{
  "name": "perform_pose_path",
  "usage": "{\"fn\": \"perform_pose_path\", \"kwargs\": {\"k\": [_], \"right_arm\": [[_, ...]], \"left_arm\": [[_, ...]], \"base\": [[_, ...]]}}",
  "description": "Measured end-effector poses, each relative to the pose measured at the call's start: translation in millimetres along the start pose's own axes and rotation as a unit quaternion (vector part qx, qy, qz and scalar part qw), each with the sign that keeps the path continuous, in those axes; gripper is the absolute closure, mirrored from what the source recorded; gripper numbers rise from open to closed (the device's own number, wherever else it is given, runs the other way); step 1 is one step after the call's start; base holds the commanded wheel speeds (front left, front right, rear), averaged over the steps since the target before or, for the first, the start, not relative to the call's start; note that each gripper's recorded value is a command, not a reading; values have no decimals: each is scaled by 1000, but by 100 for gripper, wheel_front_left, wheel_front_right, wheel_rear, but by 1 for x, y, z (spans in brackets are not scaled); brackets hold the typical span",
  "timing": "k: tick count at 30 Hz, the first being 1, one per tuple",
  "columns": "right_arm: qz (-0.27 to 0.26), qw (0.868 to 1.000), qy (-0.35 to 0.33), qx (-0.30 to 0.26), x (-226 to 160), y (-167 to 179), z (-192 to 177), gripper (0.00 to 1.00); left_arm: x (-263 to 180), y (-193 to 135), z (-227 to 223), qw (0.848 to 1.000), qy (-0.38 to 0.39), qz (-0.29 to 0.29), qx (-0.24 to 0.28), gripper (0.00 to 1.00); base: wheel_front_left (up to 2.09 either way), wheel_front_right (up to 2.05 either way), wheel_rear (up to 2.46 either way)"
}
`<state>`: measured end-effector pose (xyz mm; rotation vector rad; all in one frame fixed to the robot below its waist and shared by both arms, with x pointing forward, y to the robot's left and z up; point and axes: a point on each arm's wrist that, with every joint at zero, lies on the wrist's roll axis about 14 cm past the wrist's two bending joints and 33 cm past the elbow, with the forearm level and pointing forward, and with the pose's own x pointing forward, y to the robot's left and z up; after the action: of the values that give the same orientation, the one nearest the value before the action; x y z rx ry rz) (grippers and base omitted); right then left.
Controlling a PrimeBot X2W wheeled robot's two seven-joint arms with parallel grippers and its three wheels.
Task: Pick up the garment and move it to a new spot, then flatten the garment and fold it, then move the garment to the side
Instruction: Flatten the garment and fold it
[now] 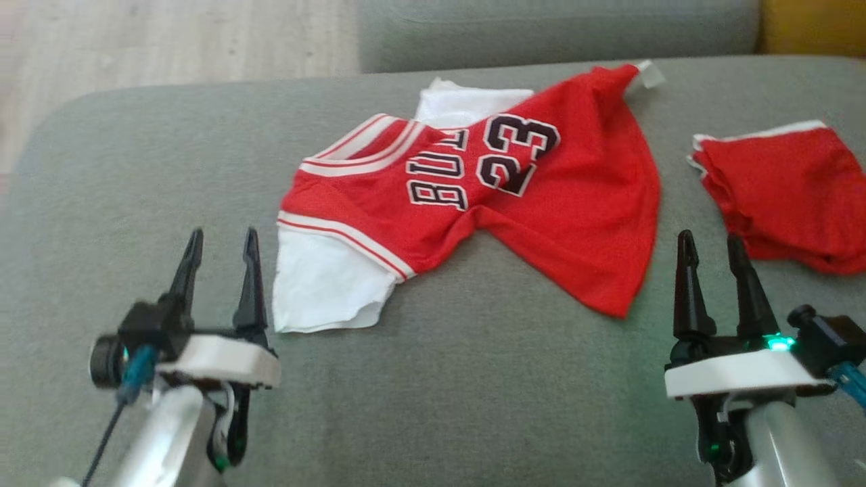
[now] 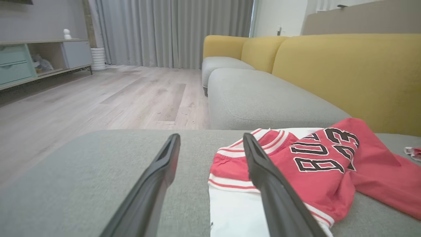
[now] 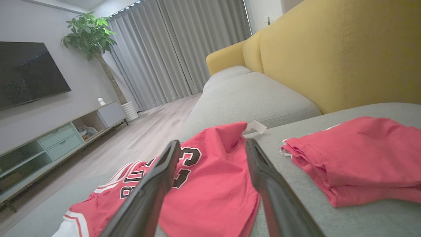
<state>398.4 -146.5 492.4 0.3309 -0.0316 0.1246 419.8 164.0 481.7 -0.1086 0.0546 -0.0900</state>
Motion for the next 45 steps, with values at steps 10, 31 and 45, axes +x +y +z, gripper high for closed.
{"fn": "perform_pose_path", "kwargs": {"k": [10, 31, 45], "right_arm": [[24, 1000, 16, -2, 0, 16, -11, 0], [-17, 999, 46, -5, 4, -14, -32, 0], [-31, 999, 44, -11, -1, -23, -29, 0]], "left_arm": [[-36, 8, -13, 999, 7, 34, -26, 0], [-20, -5, -126, 970, 242, -14, 4, 0], [-14, -11, -120, 971, 238, -19, -29, 100]], "base": [[0, 0, 0], [0, 0, 0], [0, 0, 0]]}}
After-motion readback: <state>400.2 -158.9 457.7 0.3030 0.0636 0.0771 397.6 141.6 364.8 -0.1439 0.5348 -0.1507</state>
